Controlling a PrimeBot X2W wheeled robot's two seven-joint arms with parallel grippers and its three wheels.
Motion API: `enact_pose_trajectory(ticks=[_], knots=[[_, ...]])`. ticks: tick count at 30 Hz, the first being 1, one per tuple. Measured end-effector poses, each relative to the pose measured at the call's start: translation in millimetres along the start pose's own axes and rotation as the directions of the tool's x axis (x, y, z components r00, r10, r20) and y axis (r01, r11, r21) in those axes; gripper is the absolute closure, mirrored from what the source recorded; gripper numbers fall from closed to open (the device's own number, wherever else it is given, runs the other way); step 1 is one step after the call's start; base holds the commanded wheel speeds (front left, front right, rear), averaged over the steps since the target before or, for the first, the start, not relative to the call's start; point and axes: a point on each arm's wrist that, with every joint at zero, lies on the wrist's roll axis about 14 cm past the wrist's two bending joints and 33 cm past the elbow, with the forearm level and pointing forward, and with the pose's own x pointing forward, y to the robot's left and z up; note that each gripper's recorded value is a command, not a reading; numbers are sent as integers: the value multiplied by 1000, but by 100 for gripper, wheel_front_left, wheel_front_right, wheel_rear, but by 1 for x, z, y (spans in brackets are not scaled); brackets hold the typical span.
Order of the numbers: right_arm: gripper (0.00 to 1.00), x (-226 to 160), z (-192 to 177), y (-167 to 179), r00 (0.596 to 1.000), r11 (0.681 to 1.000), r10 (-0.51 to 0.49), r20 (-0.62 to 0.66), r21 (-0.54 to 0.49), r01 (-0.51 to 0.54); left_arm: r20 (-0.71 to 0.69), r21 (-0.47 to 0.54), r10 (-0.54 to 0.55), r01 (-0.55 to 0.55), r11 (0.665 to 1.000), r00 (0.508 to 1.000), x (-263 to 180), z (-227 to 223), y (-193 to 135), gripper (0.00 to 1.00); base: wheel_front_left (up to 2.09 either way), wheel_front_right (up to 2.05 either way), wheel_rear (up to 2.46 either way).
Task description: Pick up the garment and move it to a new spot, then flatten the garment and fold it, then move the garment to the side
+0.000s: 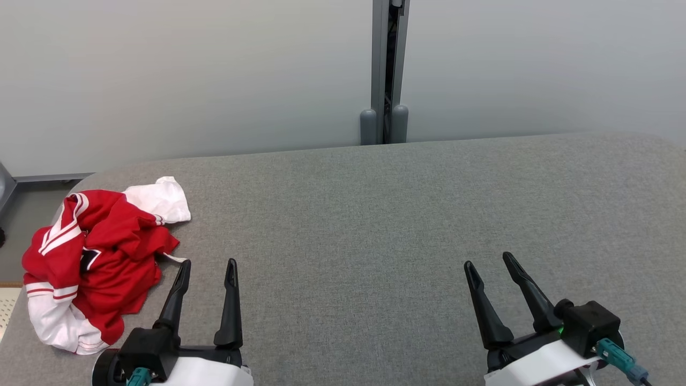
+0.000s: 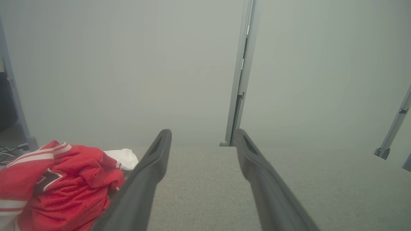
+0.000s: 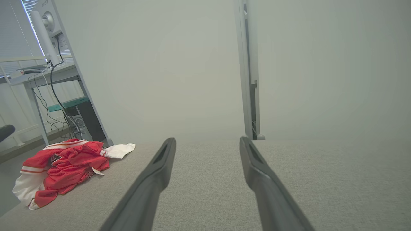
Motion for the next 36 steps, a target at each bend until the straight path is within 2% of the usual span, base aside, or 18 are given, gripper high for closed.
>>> enact_pose_trajectory(ticks=[13,36], knots=[[0,-2,4,7,999,996,32,19,-83,-30,14,83,-12,11,996,1000,-6,1,-3,0,0,0,0],[0,-4,4,-7,1000,997,-9,20,-81,11,-48,81,34,-30,996,998,-10,-19,10,0,0,0,0]])
